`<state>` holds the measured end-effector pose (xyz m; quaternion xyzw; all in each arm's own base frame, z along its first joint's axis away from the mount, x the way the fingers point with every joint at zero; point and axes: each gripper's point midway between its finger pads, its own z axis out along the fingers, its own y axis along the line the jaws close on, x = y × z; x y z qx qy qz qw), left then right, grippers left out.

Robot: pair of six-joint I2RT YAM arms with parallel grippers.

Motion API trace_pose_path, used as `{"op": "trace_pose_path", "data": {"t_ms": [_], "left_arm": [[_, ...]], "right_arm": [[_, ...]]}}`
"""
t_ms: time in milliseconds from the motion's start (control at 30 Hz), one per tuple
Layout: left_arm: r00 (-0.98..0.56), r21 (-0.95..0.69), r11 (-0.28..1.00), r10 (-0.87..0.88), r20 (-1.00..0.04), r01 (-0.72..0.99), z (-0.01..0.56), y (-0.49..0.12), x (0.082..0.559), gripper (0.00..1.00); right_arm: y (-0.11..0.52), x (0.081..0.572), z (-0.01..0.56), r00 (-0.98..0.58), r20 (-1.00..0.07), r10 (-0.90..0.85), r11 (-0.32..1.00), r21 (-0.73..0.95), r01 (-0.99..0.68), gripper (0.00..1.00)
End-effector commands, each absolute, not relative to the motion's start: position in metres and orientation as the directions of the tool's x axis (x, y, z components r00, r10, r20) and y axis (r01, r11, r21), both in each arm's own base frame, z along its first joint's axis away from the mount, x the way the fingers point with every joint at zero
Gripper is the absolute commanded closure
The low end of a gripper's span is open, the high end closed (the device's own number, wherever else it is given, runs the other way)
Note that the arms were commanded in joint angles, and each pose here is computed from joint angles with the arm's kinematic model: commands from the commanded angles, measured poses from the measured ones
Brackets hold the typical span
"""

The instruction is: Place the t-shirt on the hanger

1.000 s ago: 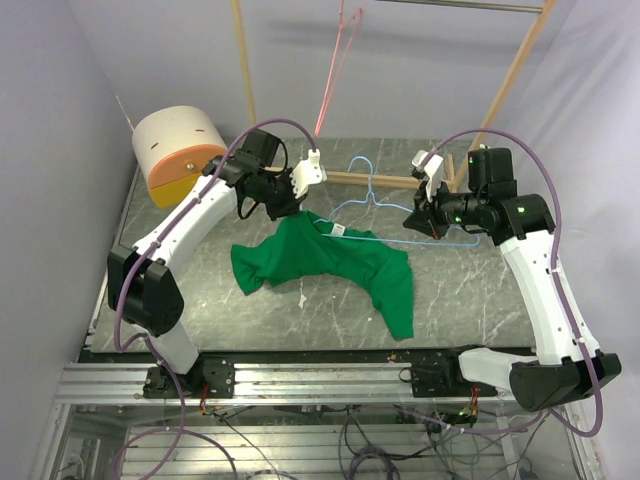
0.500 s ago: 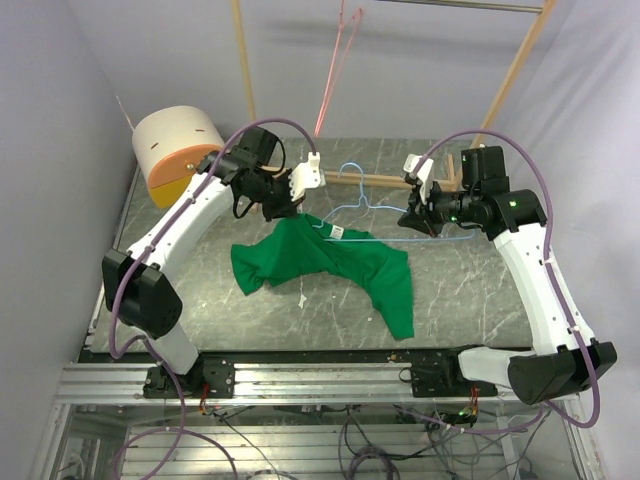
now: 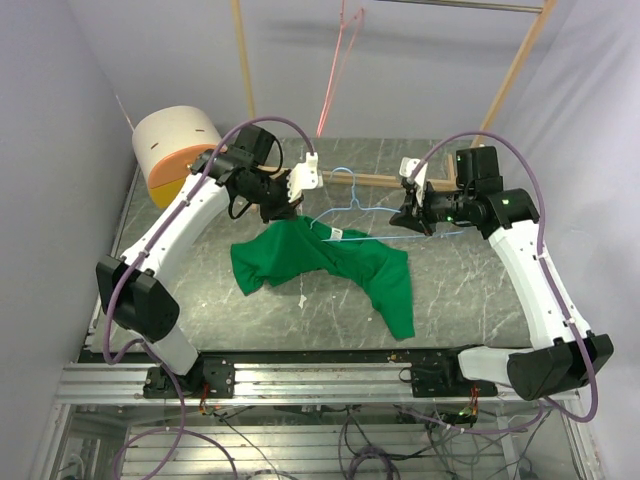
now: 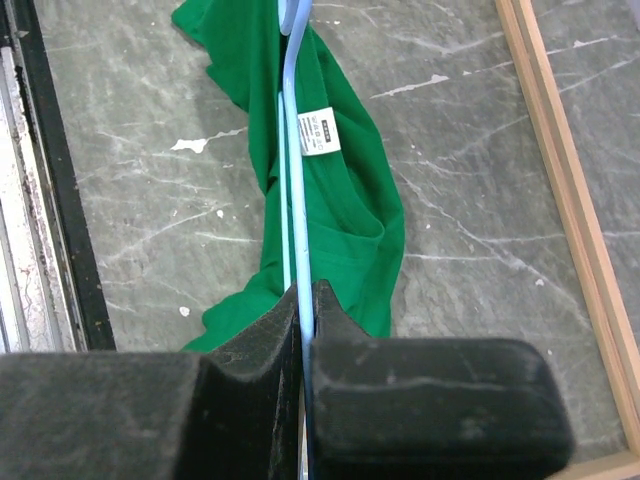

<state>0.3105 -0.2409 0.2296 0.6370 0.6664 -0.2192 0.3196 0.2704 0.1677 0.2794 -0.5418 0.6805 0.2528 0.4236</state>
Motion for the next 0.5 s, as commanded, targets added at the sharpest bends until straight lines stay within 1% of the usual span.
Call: {"op": "trace_pose_path", "data": {"t_ms": [0,167,467], "left_arm": [[0.063,0.137,0.066,0.647,-0.760,0.988,0.262,-0.251,0.300,0.91],[0.048,0.120,0.072,0.627,-0.778,0.990,0.269,-0.256,0.297,0.91],[0.016,0.078,0.074,0.615,-0.788,0.994,0.270,-0.258,0.289,0.91]], "right_arm": [[0.181,0.271,0.278,-0.003,-0.871,-0.490,0.241,-0.132,-0.962,1.00],[0.193,0.269,0.267,0.001,-0.880,-0.475,0.248,-0.135,-0.959,1.00],[0.205,0.275,0.257,0.051,-0.893,-0.446,0.323,-0.214,-0.922,1.00]]}}
